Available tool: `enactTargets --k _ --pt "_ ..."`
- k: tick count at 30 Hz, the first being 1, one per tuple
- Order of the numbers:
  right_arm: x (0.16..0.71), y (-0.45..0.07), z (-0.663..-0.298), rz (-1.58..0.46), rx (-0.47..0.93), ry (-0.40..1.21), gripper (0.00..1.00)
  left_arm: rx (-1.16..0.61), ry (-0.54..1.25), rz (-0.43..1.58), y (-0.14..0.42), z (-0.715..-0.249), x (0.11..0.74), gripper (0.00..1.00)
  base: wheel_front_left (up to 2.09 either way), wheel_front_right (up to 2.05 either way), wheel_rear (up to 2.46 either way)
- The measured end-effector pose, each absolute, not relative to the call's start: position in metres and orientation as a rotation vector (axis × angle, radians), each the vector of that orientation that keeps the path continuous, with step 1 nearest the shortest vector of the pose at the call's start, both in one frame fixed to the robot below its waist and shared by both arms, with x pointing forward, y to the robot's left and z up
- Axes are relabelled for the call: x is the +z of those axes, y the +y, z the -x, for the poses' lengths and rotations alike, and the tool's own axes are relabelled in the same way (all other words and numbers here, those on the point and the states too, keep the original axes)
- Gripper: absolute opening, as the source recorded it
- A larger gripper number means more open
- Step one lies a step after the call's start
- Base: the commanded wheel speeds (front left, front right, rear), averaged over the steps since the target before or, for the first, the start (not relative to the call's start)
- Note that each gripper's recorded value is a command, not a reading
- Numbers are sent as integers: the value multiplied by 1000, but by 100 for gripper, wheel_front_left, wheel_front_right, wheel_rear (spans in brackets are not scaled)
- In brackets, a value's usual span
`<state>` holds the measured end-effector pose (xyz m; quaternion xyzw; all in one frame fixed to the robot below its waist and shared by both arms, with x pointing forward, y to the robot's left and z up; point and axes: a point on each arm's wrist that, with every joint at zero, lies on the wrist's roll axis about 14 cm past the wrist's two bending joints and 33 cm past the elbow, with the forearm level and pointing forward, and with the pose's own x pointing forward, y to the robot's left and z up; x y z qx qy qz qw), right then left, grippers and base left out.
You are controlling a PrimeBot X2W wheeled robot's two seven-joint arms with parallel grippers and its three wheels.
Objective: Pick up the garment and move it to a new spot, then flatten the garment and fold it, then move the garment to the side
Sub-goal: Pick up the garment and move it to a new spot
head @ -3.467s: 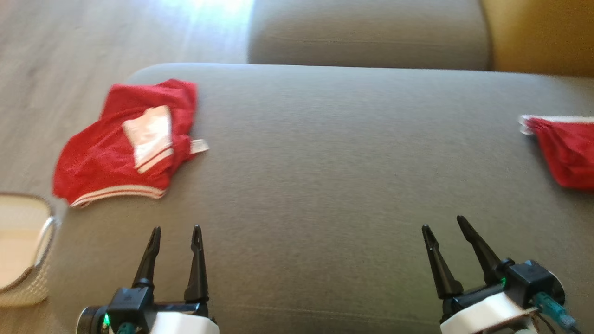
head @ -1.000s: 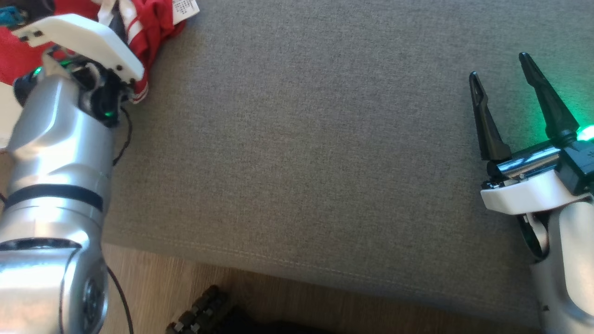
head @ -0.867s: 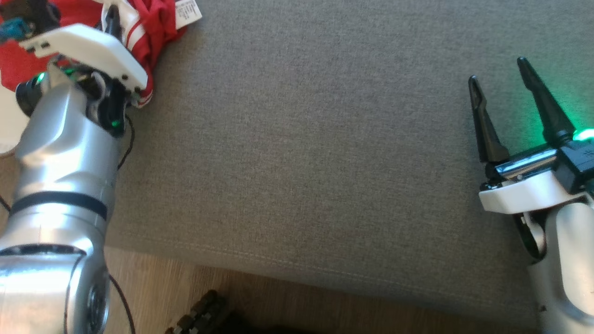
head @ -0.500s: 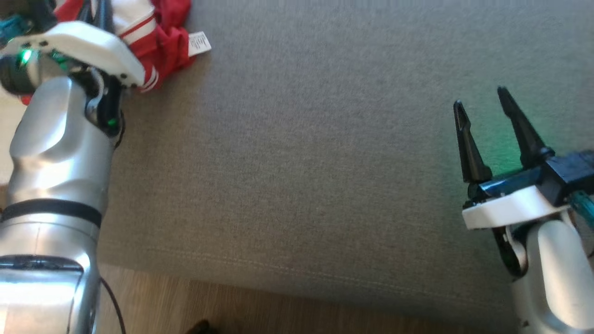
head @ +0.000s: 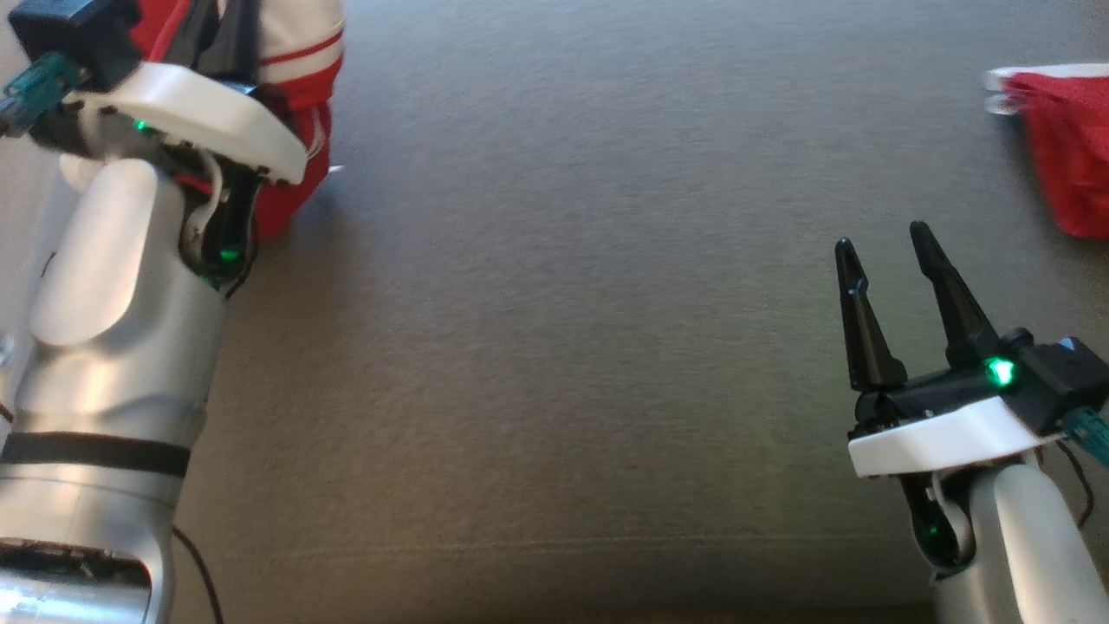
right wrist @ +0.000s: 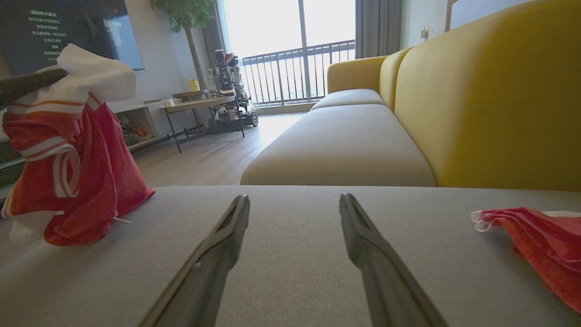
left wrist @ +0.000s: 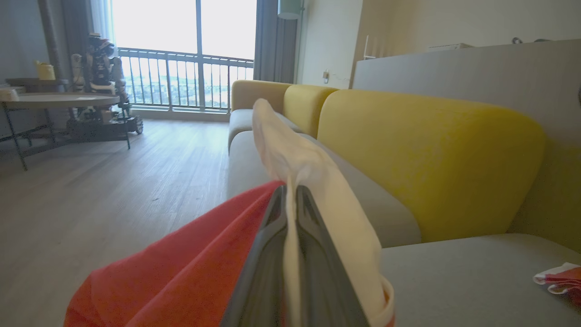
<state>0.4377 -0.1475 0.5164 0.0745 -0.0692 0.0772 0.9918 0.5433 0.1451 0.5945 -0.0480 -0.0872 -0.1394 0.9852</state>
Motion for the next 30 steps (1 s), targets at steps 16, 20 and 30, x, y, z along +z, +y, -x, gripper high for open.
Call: enactTargets --k 16,20,30 --pt "561 -252 -372 -180 -144 -266 100 -748 -220 205 -64 -526 626 0 0 0 0" --pt "557 -264 -361 -183 -189 -251 100 -789 -74 187 -96 -524 568 0 0 0 0" --pt "535 -280 -360 -158 -253 -171 100 -824 209 202 -133 -520 440 100 0 0 0"
